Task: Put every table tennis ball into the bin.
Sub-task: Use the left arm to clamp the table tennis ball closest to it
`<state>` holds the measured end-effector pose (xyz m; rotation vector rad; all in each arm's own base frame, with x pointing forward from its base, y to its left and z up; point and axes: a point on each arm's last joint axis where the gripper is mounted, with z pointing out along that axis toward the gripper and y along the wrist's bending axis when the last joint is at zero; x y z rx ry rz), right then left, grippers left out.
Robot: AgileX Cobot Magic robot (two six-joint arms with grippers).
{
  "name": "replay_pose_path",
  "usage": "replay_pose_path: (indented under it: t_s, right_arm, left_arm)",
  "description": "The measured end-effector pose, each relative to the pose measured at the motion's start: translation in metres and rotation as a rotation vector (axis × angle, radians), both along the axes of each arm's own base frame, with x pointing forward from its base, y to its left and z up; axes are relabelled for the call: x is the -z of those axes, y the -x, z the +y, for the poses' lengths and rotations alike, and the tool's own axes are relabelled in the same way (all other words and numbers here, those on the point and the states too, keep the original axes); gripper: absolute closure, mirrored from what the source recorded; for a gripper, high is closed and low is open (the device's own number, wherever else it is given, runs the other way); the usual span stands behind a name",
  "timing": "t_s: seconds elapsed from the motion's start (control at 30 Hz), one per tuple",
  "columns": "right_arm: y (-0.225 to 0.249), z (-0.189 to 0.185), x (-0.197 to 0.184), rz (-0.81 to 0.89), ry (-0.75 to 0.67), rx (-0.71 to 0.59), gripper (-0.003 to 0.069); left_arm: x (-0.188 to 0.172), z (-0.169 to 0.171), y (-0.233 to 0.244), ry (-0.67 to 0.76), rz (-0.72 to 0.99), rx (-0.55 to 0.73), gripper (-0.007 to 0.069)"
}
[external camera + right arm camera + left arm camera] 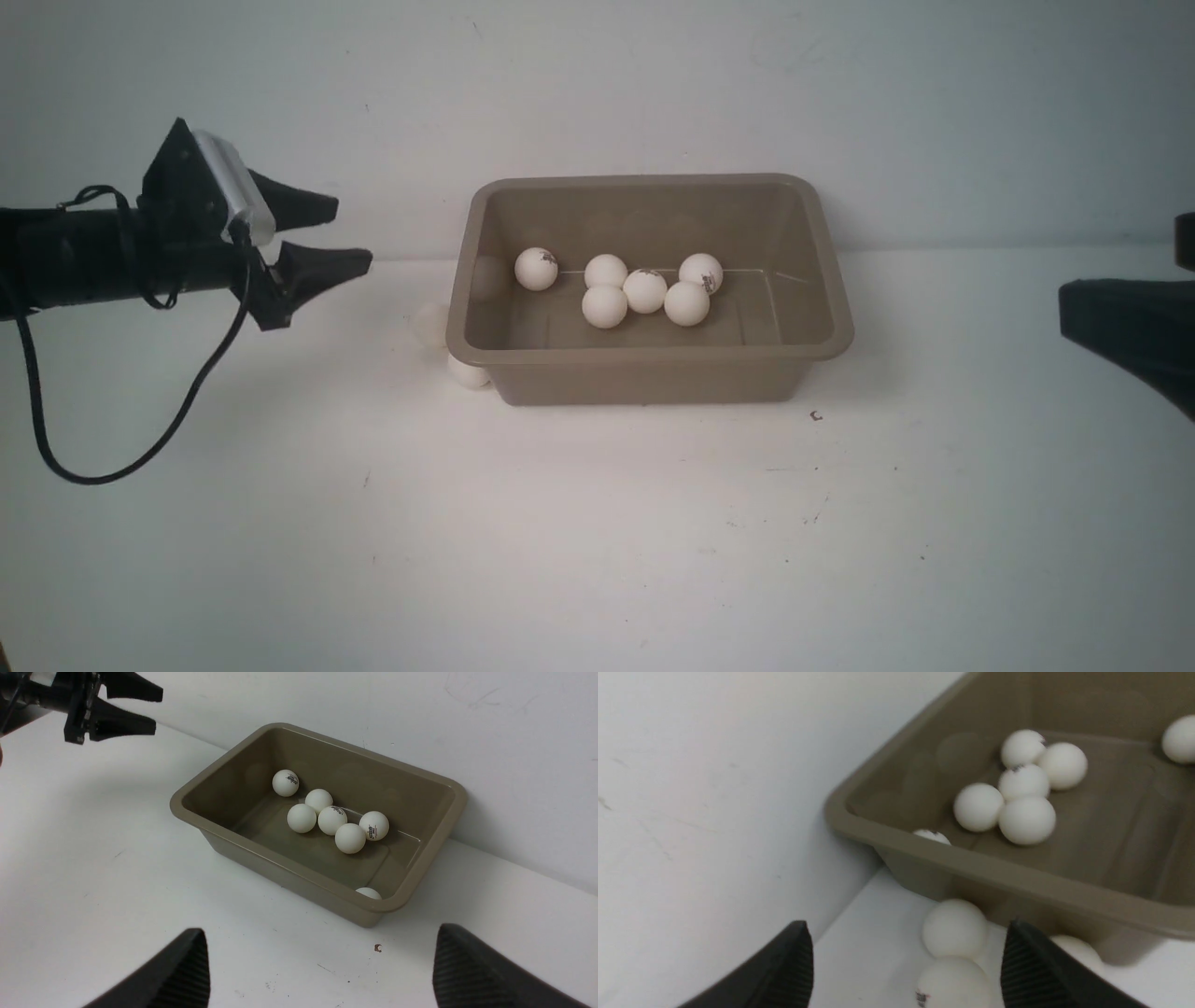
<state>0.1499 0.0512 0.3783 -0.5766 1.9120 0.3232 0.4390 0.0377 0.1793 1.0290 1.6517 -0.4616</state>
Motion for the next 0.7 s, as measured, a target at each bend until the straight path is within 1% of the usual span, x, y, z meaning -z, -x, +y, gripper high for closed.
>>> replay_pose_path:
  t_s: [0.03,0.13,0.4,0.5,0.57,0.7]
  right_arm:
    - [0.0,0.0,0.0,-0.001,-0.001,-0.002,0.0076]
    - [0.0,0.0,0.0,0.0,-0.001,-0.003,0.0076]
    - [0.0,0.001,0.0,0.002,-0.004,-0.007,0.0076]
    - [0.0,0.001,0.0,0.002,-0.005,-0.008,0.0076]
    - [0.0,0.001,0.0,0.002,-0.004,-0.008,0.0076]
    - [0.0,0.001,0.0,0.002,-0.004,-0.008,0.0076]
  left_arm:
    - [0.01,-0.001,0.001,-0.01,0.02,0.034,0.0137]
    - [0.022,-0.002,0.003,-0.009,0.046,0.074,0.0137]
    - [0.05,-0.002,0.0,-0.036,0.022,0.111,0.0137]
    - [0.06,-0.001,-0.003,-0.008,0.012,0.084,0.0137]
    - [0.067,0.0,-0.008,0.029,-0.007,0.037,0.0137]
    - [0.073,-0.008,-0.014,0.019,0.018,-0.019,0.0137]
